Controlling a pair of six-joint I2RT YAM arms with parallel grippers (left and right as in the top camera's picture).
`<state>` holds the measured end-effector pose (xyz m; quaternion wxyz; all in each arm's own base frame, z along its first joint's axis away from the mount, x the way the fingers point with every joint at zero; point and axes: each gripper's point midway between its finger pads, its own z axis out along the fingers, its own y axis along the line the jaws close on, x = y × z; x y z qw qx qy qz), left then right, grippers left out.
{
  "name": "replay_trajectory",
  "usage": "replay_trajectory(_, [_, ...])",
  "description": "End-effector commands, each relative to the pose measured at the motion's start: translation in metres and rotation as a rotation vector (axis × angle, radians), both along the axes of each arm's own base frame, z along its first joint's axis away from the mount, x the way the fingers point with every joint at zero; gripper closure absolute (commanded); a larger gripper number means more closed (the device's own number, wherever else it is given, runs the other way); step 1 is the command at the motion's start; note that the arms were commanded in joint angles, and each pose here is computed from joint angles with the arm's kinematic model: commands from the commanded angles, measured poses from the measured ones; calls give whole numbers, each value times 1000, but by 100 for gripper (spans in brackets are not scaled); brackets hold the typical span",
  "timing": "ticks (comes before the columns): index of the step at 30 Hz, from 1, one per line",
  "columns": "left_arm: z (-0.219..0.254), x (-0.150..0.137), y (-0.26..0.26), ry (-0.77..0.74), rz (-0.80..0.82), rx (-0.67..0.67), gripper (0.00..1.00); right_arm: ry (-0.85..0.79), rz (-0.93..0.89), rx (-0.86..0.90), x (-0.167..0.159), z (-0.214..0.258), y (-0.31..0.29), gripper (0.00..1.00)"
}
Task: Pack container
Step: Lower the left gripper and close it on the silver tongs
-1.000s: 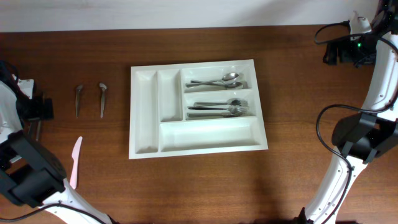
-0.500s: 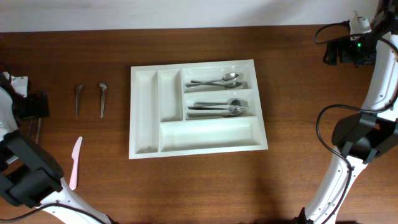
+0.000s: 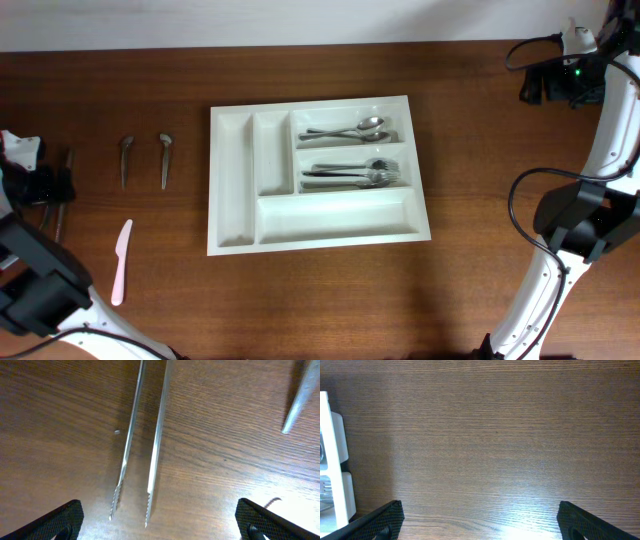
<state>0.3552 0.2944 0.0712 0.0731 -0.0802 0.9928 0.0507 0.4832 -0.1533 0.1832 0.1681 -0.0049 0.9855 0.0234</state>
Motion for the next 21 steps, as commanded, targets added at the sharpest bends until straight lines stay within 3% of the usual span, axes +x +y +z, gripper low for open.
replay_trajectory(1, [-27,-1,3,65,-19,-6,1,-10,-7,-5,-2,6,-2,1])
replay_trajectory(6, [-44,2,1,88,-9,-8,1,-10,-7,-5,-2,6,-2,1])
replay_trajectory(21, [-38,28,5,11,16,32,1,-10,-7,-5,-2,6,-2,1])
